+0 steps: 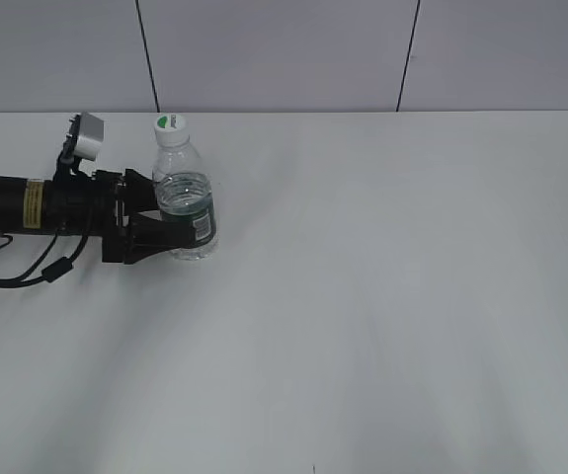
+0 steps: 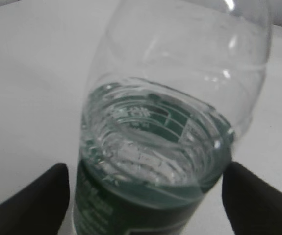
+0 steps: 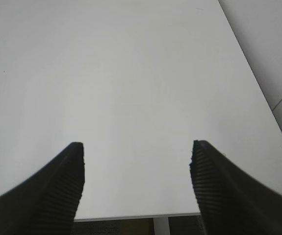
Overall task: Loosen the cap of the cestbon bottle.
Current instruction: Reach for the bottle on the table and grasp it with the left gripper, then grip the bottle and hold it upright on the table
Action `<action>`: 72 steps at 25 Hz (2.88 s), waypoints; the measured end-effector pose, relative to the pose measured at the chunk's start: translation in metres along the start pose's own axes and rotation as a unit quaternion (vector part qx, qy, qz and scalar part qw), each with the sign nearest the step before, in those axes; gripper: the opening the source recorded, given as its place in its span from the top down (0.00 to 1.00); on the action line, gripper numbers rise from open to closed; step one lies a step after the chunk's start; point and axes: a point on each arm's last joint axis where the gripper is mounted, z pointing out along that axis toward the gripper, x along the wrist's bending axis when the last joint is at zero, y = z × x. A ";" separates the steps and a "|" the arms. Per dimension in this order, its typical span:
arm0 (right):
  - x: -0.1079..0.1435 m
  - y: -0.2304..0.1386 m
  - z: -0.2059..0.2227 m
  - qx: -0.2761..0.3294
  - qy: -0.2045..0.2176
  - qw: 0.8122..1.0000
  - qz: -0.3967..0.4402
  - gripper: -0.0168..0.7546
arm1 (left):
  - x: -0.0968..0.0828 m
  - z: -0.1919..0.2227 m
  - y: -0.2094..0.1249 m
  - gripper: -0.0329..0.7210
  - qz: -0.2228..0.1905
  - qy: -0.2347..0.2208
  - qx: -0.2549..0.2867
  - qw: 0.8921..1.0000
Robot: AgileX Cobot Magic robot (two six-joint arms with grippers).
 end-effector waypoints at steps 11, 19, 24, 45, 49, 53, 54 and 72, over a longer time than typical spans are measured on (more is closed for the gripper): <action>0.000 0.000 0.000 0.000 0.000 1.000 0.000 0.31 | 0.002 0.023 0.017 0.19 0.037 -0.020 -0.005 0.999; 0.000 0.000 0.000 0.000 0.000 1.000 0.000 0.31 | 0.003 0.027 0.006 0.19 0.023 -0.025 -0.002 0.999; 0.000 0.000 0.000 0.000 0.000 1.000 0.000 0.31 | 0.004 0.029 -0.002 0.19 0.022 -0.027 0.001 0.999; 0.000 0.000 0.000 0.000 0.000 1.000 0.000 0.31 | 0.004 0.029 -0.001 0.19 0.023 -0.027 0.001 0.999; 0.000 0.000 0.000 0.000 0.000 1.000 0.000 0.31 | 0.004 0.029 -0.001 0.26 0.023 -0.026 0.001 0.999; 0.000 0.000 0.000 0.000 0.000 1.000 0.000 0.31 | 0.004 0.029 -0.002 0.38 0.025 -0.025 0.003 0.999; 0.000 0.000 0.000 0.000 0.000 1.000 0.000 0.31 | 0.004 0.029 -0.002 0.39 0.025 -0.026 0.003 0.999; -0.001 0.000 0.000 0.000 -0.004 1.000 -0.002 0.31 | -0.019 0.070 0.008 0.40 0.044 -0.069 0.012 0.997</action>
